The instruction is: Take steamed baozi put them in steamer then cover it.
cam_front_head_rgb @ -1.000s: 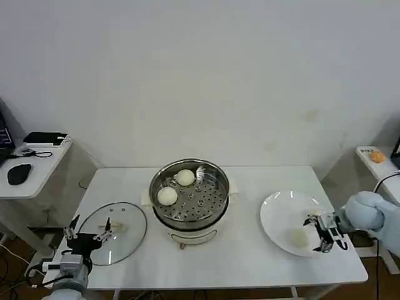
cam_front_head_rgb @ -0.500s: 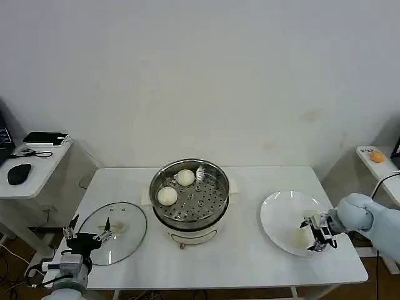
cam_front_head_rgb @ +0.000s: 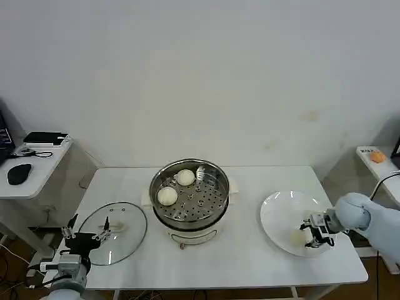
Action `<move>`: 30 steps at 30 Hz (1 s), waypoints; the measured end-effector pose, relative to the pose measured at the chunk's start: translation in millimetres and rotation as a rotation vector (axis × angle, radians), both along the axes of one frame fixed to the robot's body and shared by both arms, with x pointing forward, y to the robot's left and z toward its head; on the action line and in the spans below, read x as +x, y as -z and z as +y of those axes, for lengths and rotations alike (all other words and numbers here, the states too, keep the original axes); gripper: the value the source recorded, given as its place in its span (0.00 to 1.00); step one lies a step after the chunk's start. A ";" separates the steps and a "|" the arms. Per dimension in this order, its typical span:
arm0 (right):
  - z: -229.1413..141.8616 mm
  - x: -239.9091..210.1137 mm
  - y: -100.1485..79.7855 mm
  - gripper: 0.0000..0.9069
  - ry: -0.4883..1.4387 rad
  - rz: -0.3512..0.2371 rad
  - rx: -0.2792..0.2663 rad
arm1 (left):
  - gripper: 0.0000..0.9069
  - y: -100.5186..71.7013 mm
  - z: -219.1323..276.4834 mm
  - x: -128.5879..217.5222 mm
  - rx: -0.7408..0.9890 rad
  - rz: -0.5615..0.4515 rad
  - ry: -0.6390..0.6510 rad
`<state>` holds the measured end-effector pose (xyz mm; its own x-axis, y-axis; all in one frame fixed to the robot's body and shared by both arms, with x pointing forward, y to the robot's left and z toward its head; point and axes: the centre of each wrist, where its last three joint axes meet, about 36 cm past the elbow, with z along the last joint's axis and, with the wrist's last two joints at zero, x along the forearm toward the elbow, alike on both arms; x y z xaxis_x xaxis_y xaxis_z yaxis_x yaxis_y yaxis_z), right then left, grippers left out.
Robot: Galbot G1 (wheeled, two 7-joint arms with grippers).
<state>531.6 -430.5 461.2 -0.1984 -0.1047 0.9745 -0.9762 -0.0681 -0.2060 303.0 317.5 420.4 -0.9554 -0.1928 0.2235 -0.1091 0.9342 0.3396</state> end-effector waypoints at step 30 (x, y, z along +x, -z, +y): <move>181.6 117.5 -221.9 0.68 -0.441 -0.270 0.157 | 1.00 -1.3 13.5 -2.7 0.005 -0.004 -0.034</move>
<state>649.1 -248.9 683.1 -0.3437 -0.3745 0.8612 -0.7728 -0.4082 -0.4859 300.3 331.0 421.6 -0.9492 -0.2259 0.2191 -0.1417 0.9284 0.3435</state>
